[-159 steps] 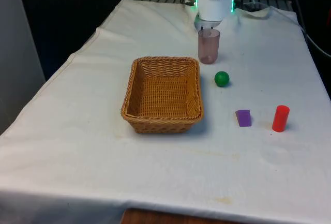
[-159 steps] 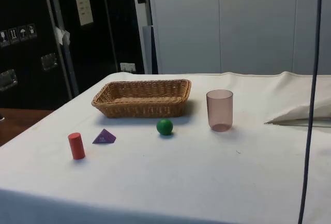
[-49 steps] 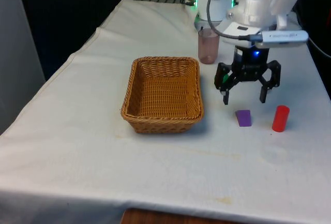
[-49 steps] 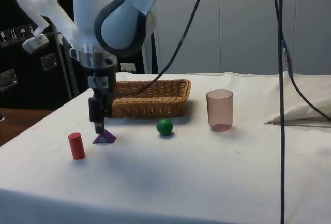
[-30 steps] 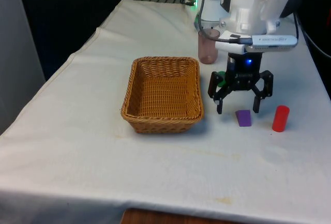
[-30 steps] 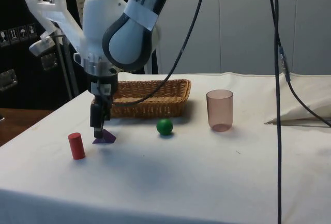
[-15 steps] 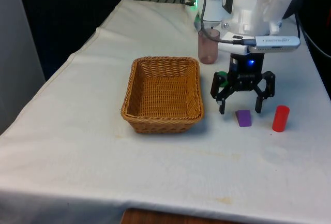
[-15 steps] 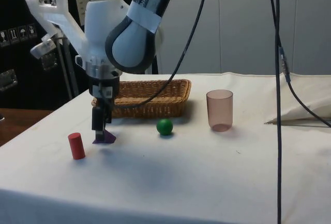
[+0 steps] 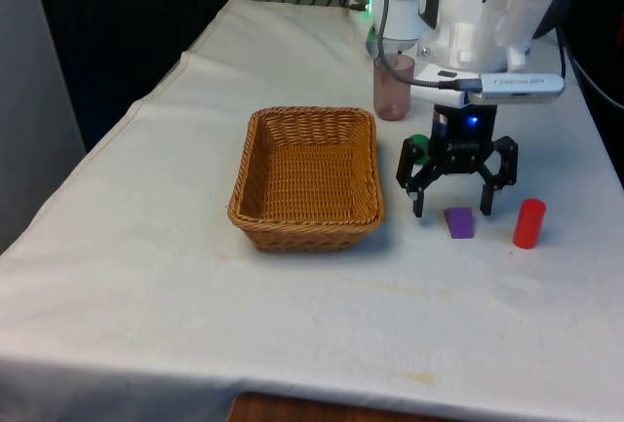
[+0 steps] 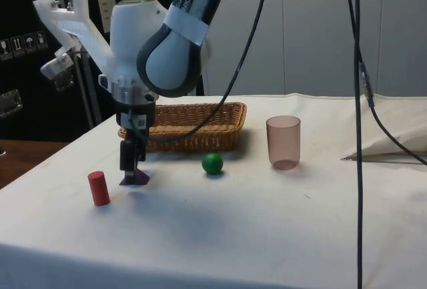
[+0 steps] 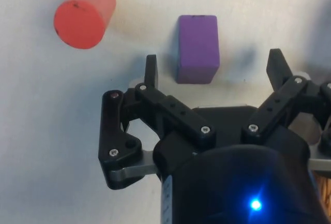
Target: Pick up the triangular block and place it into the basket.
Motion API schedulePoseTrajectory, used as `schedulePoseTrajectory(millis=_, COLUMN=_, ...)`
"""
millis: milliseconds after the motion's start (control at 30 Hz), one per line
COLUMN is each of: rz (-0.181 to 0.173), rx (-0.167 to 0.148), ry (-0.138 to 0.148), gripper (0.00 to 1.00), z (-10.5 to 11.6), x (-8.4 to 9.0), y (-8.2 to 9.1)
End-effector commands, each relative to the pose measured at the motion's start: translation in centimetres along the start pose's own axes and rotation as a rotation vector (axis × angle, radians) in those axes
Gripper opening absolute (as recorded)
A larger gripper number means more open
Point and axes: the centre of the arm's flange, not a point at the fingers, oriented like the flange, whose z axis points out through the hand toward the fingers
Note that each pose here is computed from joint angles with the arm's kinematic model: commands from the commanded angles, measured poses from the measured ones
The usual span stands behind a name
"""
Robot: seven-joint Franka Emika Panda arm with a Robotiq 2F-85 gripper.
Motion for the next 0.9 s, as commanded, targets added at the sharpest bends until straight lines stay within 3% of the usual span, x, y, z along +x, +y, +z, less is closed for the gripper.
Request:
schedulePoseTrajectory(millis=0, rz=0.003, rx=0.0, ry=0.008, gripper=1.0, z=-0.04, x=0.1, y=-0.04)
schedulePoseTrajectory(millis=267, rz=0.007, rx=-0.004, ry=0.012, gripper=0.99, z=-0.06, x=0.15, y=0.07)
schedulePoseTrajectory(millis=467, rz=0.005, rx=-0.002, ry=0.006, gripper=0.69, z=-0.07, x=0.14, y=0.07)
schedulePoseTrajectory(millis=500, rz=0.007, rx=-0.004, ry=0.015, gripper=0.69, z=-0.08, x=0.19, y=0.07)
schedulePoseTrajectory(millis=533, rz=0.007, rx=-0.005, ry=0.015, gripper=0.6, z=-0.09, x=0.19, y=0.07)
schedulePoseTrajectory(millis=700, rz=0.008, rx=-0.005, ry=0.016, gripper=0.35, z=-0.1, x=0.2, y=0.07)
schedulePoseTrajectory(millis=867, rz=0.007, rx=-0.004, ry=0.016, gripper=0.33, z=-0.4, x=0.26, y=0.09)
